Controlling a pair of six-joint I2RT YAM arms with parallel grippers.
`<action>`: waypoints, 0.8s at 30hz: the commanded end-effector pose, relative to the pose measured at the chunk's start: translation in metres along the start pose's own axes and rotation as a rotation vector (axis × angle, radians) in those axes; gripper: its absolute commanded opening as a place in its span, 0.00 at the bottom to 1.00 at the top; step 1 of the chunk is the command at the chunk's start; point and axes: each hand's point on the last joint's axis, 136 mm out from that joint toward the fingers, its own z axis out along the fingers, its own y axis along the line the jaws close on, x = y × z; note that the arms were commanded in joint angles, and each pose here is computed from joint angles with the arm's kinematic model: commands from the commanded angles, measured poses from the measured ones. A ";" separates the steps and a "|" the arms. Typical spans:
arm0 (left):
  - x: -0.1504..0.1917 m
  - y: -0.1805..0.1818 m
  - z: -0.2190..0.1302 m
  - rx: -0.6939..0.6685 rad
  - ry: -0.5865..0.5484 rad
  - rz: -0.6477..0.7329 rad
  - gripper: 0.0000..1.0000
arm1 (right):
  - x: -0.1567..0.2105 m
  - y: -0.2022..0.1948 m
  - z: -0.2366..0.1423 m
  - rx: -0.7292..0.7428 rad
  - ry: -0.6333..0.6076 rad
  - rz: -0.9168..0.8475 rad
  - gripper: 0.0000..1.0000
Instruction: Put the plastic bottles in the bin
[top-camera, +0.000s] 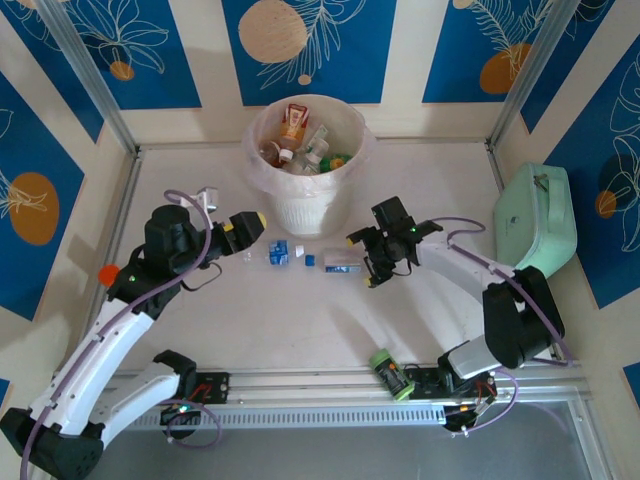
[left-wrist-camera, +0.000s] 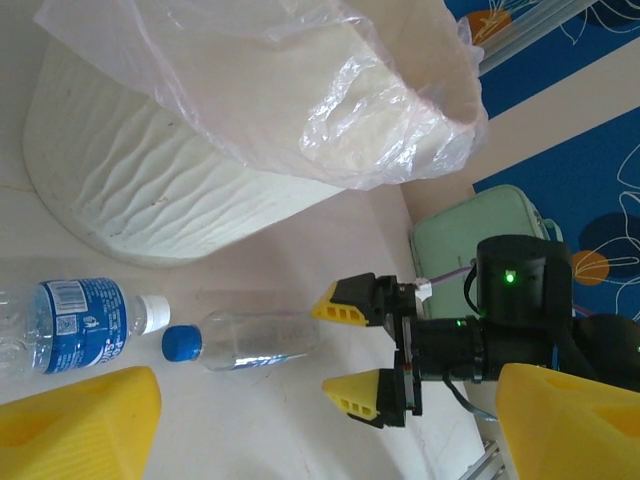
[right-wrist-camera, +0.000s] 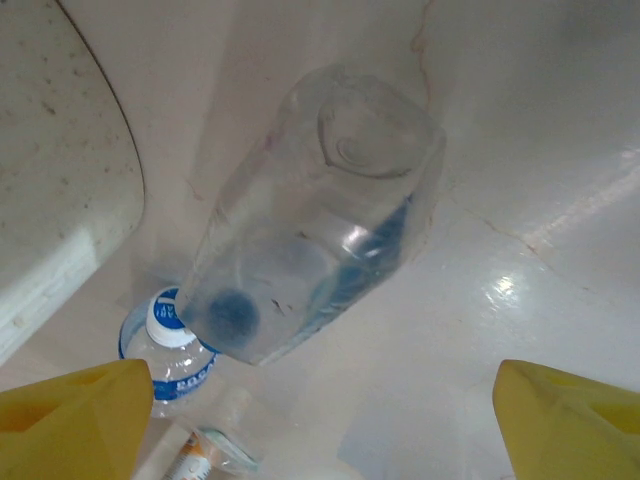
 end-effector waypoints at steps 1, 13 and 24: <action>0.003 -0.001 -0.002 0.013 0.014 -0.007 0.86 | 0.000 0.009 0.006 -0.001 -0.001 0.074 0.89; 0.006 0.000 -0.003 0.013 0.019 0.000 0.86 | -0.017 0.016 0.039 0.018 -0.024 0.131 0.90; 0.007 0.001 -0.001 0.011 0.024 -0.006 0.86 | -0.025 0.010 0.057 0.057 -0.017 0.104 0.79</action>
